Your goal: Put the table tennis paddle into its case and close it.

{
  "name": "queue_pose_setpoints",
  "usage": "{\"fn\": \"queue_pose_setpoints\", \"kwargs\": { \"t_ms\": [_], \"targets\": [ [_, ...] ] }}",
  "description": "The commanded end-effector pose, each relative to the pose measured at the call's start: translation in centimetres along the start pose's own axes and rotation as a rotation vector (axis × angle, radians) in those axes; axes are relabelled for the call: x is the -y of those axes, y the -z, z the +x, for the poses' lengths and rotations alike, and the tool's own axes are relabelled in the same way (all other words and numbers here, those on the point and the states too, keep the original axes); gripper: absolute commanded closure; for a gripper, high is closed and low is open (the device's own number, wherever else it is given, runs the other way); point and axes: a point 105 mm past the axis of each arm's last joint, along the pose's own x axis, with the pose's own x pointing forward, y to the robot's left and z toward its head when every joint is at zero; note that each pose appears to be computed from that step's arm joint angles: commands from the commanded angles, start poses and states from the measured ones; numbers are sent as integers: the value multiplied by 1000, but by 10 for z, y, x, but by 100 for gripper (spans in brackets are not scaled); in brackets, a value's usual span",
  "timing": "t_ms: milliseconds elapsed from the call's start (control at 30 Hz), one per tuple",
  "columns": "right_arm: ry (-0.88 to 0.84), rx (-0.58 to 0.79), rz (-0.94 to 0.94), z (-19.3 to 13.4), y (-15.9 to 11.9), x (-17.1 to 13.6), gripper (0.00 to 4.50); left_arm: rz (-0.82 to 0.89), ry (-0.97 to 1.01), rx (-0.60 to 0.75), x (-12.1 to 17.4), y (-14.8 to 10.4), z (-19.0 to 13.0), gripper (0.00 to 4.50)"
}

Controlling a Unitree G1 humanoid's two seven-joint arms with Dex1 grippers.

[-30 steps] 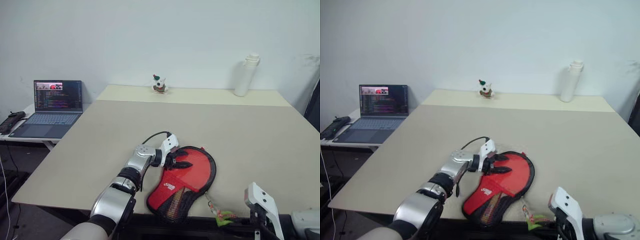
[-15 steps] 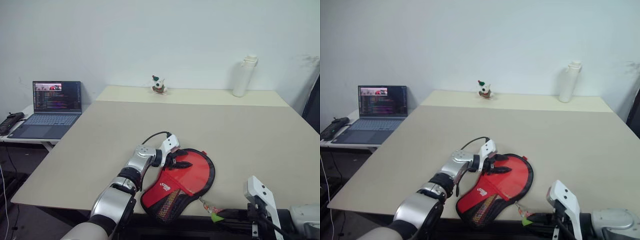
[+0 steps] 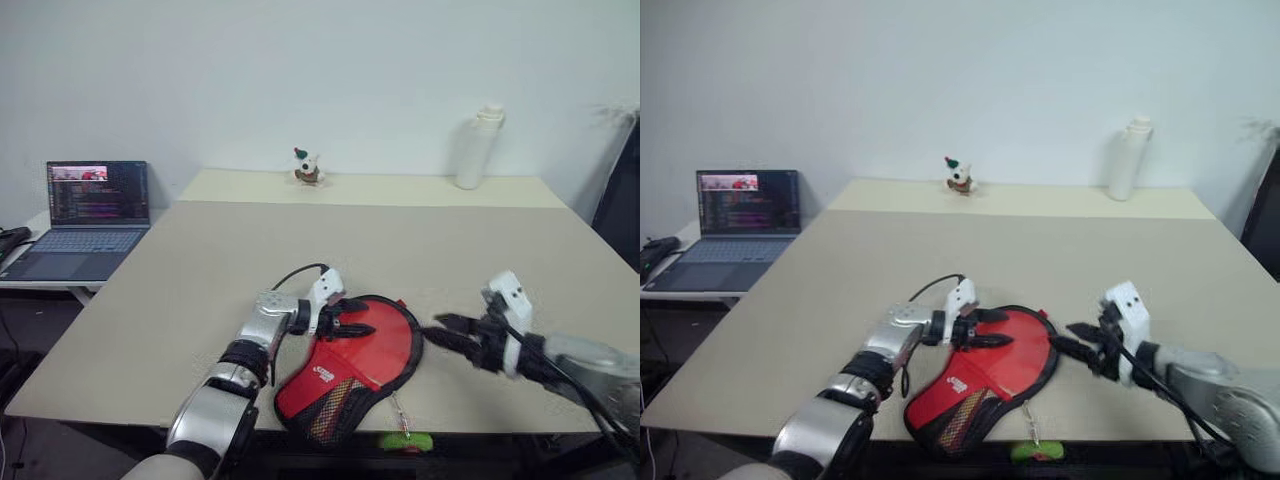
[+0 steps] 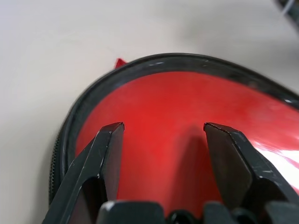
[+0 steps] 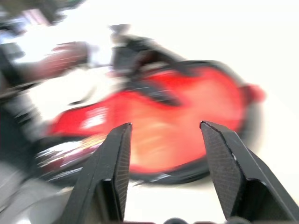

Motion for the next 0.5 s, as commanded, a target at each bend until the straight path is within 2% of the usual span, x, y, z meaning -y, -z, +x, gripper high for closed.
{"fn": "queue_pose_setpoints", "kwargs": {
  "t_ms": [33,167,300,500],
  "targets": [
    [82,25,-67,13,2,9,201,49,19,19,2,-16,-31,153],
    [110,45,-22,28,10,8,201,66,13,-15,7,-19,-64,153],
    [209,40,56,43,25,19,201,67,-65,-49,9,-20,-97,153],
    [223,-23,105,50,44,14,201,42,-104,-52,19,-16,-102,153]
  ]
}}
